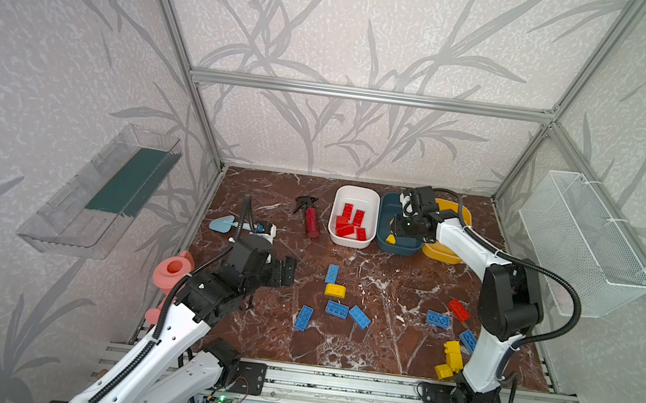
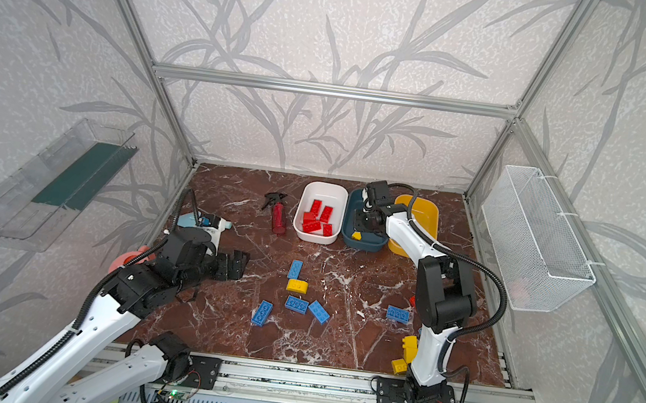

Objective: Sort the legos into containers by color
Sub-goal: 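Open right gripper to drop yellow brick into teal bin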

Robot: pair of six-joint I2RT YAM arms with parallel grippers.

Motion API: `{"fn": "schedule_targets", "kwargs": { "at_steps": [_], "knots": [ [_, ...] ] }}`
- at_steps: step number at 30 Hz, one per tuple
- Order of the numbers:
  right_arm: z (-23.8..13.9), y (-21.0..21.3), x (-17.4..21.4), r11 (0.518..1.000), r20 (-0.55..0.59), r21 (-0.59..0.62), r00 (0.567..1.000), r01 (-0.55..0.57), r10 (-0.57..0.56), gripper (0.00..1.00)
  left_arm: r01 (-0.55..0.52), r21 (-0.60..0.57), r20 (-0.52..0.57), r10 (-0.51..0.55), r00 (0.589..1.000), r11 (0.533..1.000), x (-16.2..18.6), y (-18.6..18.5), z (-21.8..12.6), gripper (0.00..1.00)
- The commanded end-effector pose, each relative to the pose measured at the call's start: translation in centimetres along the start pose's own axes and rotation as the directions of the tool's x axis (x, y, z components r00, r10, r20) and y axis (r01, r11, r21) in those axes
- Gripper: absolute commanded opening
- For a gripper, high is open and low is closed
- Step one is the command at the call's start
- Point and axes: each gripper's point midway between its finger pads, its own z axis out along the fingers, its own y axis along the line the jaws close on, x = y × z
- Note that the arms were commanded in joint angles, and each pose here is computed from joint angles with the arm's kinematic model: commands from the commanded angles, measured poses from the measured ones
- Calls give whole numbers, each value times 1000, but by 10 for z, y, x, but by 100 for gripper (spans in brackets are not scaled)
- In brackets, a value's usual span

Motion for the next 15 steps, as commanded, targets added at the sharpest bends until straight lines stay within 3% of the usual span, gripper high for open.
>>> {"fn": "schedule_targets", "kwargs": {
  "at_steps": [1, 9, 15],
  "knots": [
    [-2, -3, -12, 1000, 18, 3, 1000, -11, 11, 30, 3, -8, -22, -3, 1000, 1000, 5, 2, 4, 96],
    [-9, -3, -17, 1000, 49, -2, 999, -5, 5, 58, -44, 28, -73, 46, 996, 999, 12, -6, 11, 96],
    [-25, 6, -22, 999, 90, -44, 996, 11, -7, 70, -37, 29, -119, 40, 992, 999, 17, -10, 17, 96]
  ]
}}
